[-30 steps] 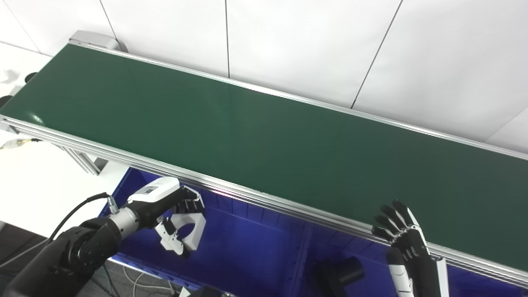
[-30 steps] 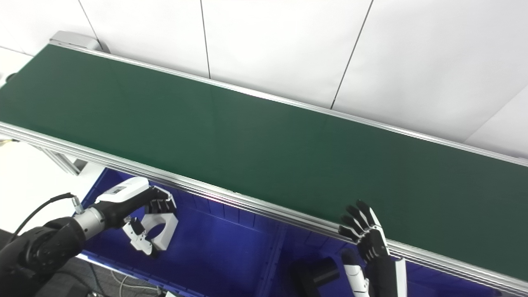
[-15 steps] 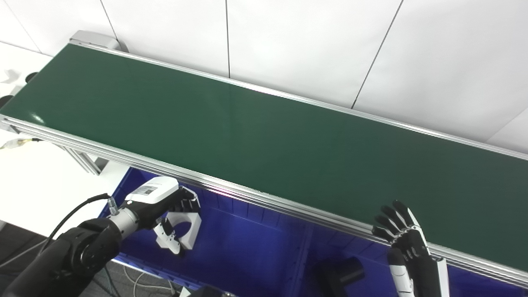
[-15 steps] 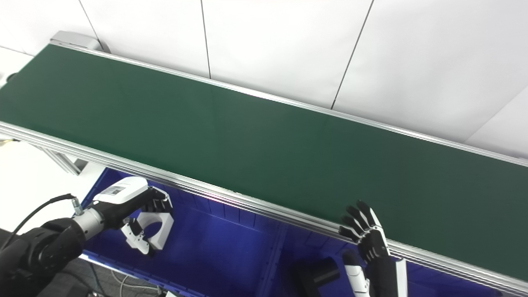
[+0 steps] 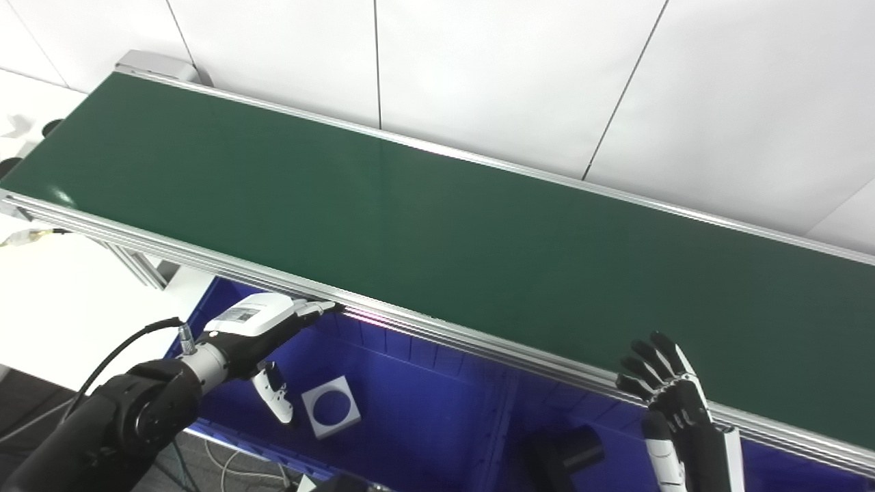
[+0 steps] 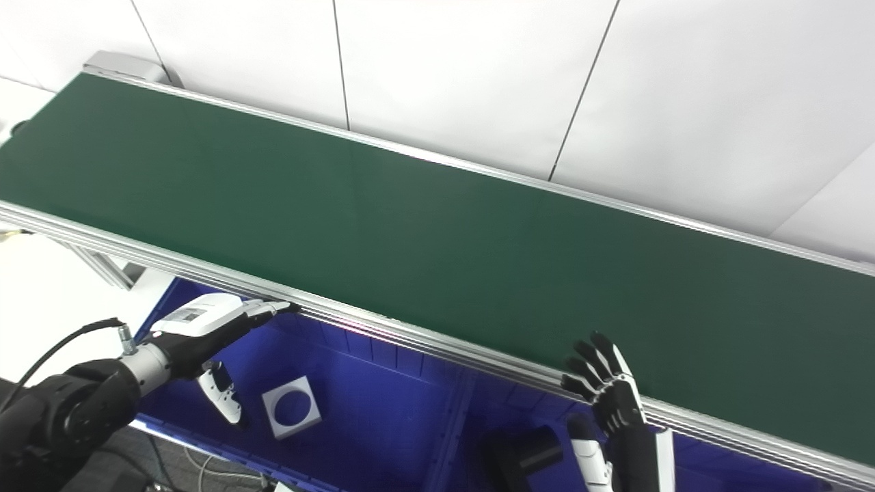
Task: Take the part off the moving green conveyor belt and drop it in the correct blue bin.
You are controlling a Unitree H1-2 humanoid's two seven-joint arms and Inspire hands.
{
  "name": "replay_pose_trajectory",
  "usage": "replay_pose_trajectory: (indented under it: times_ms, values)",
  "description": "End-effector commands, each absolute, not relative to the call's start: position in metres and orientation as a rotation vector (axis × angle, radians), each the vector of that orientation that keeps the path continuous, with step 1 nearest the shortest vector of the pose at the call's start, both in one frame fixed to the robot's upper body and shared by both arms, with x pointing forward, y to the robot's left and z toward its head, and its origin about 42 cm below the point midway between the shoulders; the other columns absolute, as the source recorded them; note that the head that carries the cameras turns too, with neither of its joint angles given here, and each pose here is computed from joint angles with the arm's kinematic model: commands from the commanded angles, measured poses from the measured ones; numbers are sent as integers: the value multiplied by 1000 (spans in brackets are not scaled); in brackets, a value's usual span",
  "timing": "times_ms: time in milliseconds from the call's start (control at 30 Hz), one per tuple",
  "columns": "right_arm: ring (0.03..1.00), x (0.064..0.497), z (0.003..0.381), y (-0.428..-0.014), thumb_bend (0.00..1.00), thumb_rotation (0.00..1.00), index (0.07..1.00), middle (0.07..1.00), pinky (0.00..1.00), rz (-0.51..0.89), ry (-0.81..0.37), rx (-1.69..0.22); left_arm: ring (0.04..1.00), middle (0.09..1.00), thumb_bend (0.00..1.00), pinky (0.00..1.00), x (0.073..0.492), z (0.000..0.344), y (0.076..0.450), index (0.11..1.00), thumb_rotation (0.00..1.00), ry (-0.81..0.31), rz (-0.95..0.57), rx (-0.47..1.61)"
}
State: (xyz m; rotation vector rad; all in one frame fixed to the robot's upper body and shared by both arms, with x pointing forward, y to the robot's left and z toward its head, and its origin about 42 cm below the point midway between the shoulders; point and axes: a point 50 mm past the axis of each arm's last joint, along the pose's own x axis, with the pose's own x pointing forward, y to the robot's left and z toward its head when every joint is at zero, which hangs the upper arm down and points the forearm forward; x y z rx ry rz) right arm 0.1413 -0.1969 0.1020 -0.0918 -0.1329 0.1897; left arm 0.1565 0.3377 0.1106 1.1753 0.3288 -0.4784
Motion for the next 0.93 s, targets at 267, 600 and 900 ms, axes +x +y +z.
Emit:
replay_pose_trajectory:
  times_ms: [267,600,900]
  values:
    - [792,143,106,-193,626,790,897,845,692,197,-177,-89,895,932,841,769,165,167,343,962,537,91,-369,927]
    - [789,144,90,-191,643,790,887,839,690,200,-172,-92,798,852,856,725,177,189,294,910,688,-212,-388,451]
    - [780,143,75,-187,616,733,879,834,675,196,-164,-89,772,827,826,714,192,184,251,878,700,-273,-489,285]
